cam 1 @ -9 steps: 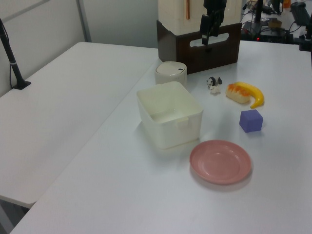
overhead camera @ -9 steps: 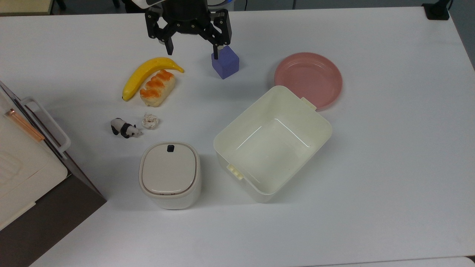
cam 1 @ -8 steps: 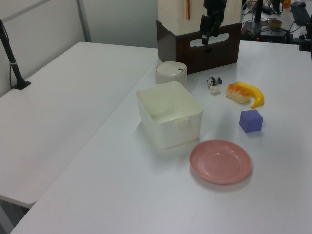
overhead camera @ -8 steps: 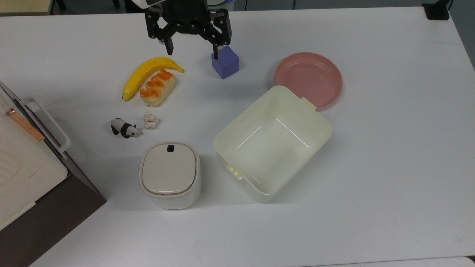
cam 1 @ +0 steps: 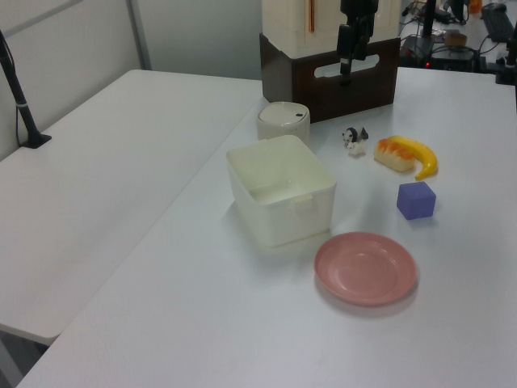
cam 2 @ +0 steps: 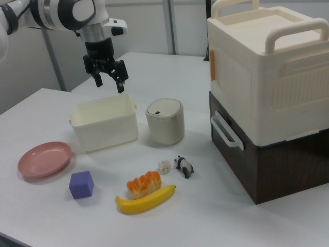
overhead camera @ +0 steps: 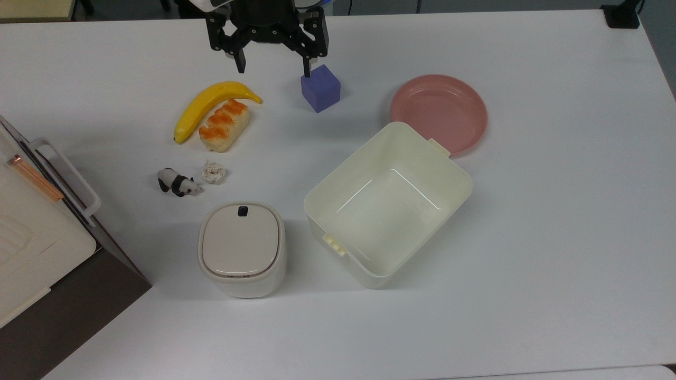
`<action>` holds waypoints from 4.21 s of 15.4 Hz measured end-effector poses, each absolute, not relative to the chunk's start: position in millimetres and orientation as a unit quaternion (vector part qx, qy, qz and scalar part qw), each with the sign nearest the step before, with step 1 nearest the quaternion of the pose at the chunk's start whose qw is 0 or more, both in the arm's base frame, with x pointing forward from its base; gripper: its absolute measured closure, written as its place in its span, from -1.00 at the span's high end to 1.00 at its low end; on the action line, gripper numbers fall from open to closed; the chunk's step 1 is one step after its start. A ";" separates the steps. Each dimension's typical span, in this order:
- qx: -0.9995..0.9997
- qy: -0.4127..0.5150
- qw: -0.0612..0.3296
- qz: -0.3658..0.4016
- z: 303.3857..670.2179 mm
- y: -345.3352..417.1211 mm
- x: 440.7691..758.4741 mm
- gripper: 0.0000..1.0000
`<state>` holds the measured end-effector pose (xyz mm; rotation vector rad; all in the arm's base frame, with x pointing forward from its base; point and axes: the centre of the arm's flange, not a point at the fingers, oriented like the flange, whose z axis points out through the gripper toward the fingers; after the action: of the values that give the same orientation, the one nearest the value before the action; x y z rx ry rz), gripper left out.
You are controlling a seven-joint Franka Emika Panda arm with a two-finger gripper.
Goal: Open the trash can
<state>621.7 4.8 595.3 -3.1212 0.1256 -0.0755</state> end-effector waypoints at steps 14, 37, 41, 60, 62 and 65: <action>-0.999 0.031 0.008 -0.024 595.3 4.6 621.7 1.00; -1.000 0.020 0.007 -0.022 592.9 -1.5 622.5 -0.98; -1.000 0.021 0.006 -0.022 592.9 -2.5 622.5 -0.98; -0.999 0.023 -0.005 -0.049 535.3 -11.6 668.5 -0.98; -0.997 0.028 -0.017 -0.070 510.8 -14.9 686.9 -0.98; -0.995 0.033 -0.029 -0.089 481.1 -18.1 706.0 -0.98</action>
<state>706.0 -18.1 481.1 -3.1856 0.1048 -0.2846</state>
